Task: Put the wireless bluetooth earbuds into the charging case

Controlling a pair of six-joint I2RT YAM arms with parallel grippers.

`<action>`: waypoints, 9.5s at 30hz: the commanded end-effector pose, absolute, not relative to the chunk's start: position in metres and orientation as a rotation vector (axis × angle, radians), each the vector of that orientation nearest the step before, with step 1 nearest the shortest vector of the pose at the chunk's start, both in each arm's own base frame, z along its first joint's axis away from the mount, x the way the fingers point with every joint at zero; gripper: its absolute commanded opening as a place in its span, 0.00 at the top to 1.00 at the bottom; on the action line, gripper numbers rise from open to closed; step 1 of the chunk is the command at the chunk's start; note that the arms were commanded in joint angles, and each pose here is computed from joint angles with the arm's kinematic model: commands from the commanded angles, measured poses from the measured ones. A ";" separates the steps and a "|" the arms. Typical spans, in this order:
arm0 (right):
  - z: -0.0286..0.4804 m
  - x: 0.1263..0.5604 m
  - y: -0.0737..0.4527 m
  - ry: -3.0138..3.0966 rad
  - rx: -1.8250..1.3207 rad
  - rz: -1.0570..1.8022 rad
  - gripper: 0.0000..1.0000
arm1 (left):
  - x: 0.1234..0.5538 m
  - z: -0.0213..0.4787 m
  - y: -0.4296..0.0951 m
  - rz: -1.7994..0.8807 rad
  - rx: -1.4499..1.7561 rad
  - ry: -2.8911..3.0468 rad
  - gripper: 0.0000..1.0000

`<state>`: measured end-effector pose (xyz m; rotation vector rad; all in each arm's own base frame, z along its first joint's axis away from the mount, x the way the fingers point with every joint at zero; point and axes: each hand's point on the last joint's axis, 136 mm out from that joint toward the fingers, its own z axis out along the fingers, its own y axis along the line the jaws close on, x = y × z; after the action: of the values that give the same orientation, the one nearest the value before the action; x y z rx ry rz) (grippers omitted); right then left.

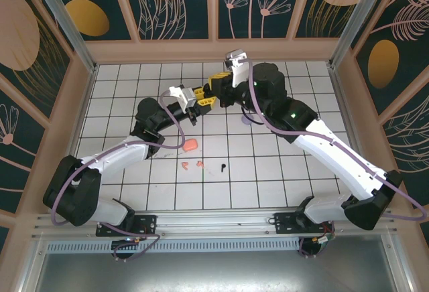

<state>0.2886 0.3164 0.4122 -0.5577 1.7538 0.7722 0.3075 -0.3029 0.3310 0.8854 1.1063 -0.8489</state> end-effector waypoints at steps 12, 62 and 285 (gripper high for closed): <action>0.410 0.287 0.323 1.703 -0.547 0.821 0.88 | 0.299 0.358 -0.305 -0.854 0.899 1.014 1.00; 0.379 0.283 0.314 1.744 -0.534 0.827 0.94 | 0.292 0.376 -0.303 -0.865 0.893 0.979 1.00; 0.003 0.206 0.281 2.873 0.175 0.052 0.64 | 0.308 0.323 -0.211 -0.690 0.496 1.103 1.00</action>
<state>0.2065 0.2915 0.0153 0.2141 2.8567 0.1597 0.3145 -0.2116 0.3080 0.4924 1.1571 -0.6692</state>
